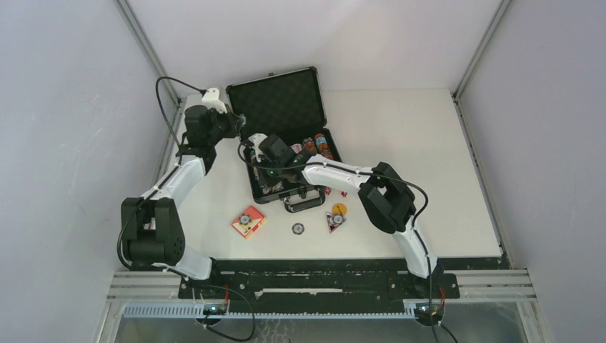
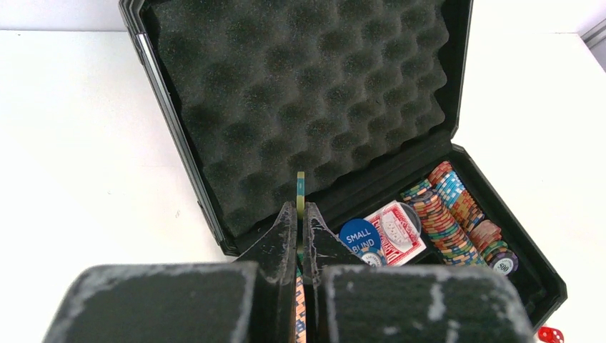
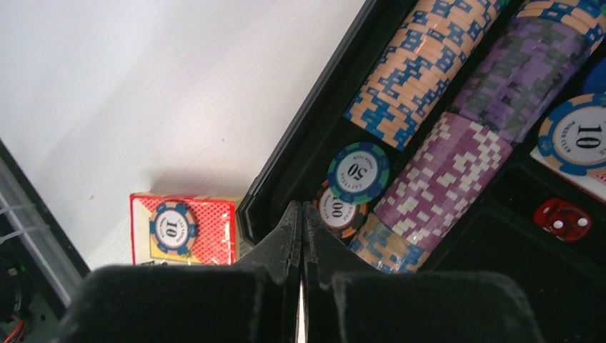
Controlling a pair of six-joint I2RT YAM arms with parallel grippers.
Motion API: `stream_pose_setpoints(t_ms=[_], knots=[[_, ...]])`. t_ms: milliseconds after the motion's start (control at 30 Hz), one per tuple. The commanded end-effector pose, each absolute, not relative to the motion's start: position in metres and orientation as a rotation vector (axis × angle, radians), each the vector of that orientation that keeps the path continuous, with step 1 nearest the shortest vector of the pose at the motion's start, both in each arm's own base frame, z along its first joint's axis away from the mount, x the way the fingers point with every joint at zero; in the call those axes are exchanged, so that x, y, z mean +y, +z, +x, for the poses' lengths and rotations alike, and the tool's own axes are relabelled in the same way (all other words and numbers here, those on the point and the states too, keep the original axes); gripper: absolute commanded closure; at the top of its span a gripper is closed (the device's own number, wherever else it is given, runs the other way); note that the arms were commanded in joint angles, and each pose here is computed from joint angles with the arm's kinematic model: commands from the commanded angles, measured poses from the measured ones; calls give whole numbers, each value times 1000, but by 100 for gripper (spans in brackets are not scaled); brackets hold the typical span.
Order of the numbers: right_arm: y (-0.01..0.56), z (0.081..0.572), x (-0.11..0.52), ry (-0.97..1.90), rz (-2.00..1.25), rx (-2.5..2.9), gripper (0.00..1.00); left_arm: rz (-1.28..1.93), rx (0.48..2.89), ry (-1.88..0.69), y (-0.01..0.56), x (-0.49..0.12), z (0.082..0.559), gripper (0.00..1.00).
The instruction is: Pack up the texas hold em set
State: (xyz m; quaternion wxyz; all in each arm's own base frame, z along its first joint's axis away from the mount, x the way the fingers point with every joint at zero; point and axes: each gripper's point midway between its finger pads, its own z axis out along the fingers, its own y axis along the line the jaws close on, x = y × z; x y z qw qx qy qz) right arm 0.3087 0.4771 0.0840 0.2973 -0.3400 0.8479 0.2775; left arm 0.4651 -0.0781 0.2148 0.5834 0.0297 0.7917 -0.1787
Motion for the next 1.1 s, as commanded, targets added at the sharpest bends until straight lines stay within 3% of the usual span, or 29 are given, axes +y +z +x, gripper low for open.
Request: stream_pose_setpoints(t_ms=[0,633,1067], knots=[[84,317,475,661,-939,2275,100,77,1771,-432,238,-79,462,100],[46,313,463,554,-1061,2435,100,74,1779,-433,236,-77,463,100],[51,349,469,541,-967,2363,100,61,1775,-426,235,-75,465,100]])
